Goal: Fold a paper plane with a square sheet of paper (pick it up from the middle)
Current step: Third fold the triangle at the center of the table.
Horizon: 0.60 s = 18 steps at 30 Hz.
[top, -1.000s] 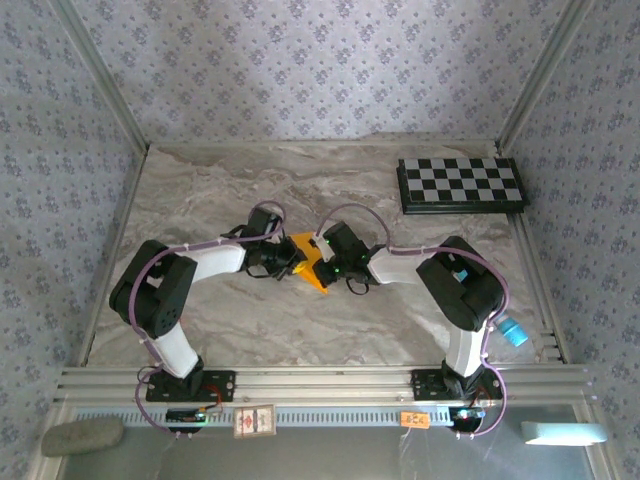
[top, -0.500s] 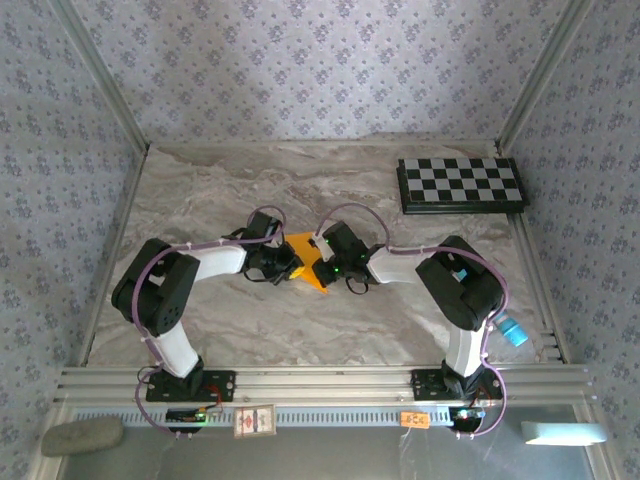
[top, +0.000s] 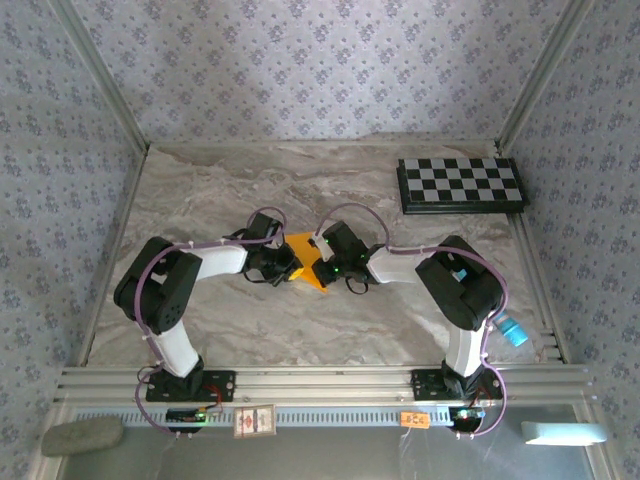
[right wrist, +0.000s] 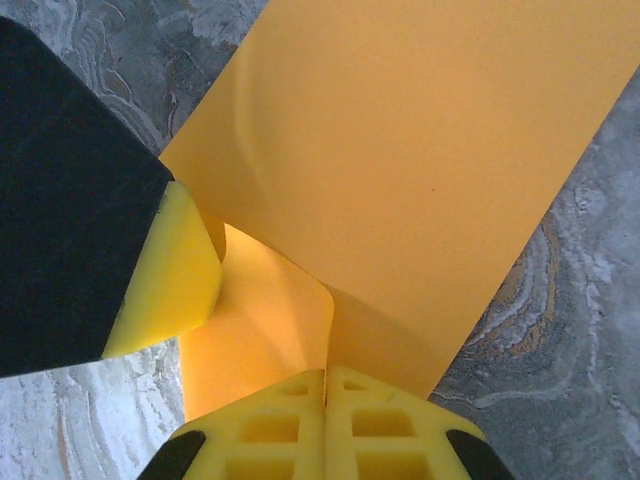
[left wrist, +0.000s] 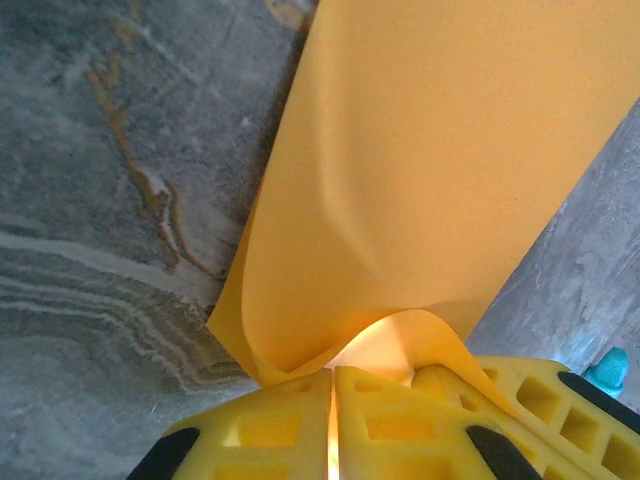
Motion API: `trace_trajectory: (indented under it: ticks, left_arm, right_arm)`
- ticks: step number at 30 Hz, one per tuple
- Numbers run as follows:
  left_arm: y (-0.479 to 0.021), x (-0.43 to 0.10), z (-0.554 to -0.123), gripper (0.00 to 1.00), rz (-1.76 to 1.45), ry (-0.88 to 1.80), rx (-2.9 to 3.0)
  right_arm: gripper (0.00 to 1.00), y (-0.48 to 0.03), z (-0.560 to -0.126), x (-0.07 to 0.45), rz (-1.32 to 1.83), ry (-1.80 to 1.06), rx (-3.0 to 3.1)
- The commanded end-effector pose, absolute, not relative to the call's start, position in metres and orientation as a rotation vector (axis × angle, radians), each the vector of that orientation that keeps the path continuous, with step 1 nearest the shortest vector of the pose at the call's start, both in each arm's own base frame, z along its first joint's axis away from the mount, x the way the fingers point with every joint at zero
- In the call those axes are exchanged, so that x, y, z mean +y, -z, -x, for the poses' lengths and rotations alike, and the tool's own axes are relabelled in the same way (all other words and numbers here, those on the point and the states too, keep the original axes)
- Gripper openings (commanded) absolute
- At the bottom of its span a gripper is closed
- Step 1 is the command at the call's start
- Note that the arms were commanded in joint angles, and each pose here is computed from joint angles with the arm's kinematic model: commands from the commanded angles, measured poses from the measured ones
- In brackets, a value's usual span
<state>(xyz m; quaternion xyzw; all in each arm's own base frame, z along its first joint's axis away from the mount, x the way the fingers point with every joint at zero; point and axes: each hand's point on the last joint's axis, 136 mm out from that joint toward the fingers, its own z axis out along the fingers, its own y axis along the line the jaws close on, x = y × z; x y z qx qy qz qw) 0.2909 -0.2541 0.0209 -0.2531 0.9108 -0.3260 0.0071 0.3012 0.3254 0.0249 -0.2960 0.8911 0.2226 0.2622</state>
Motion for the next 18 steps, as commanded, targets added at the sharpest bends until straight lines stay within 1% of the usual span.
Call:
trace_trajectory:
  ticks: [1, 7, 11, 15, 18]
  left_arm:
    - [-0.006, -0.246, -0.281, 0.09, 0.799, 0.941, 2.897]
    - [-0.001, -0.242, -0.278, 0.09, 0.820, 0.901, 2.909]
    - [0.004, -0.237, -0.274, 0.09, 0.842, 0.854, 2.932]
    - [0.010, -0.229, -0.269, 0.08, 0.868, 0.787, 2.949]
    - [0.013, -0.226, -0.267, 0.08, 0.875, 0.765, 2.954]
  right_arm:
    - [0.00, 0.003, -0.288, 0.310, 0.797, -0.543, 2.539]
    - [0.01, -0.004, -0.290, 0.314, 0.792, -0.553, 2.527]
    - [0.05, -0.028, -0.298, 0.319, 0.753, -0.598, 2.502]
    - [0.20, -0.058, -0.308, 0.320, 0.665, -0.657, 2.494]
    - [0.28, -0.070, -0.313, 0.310, 0.590, -0.649, 2.536]
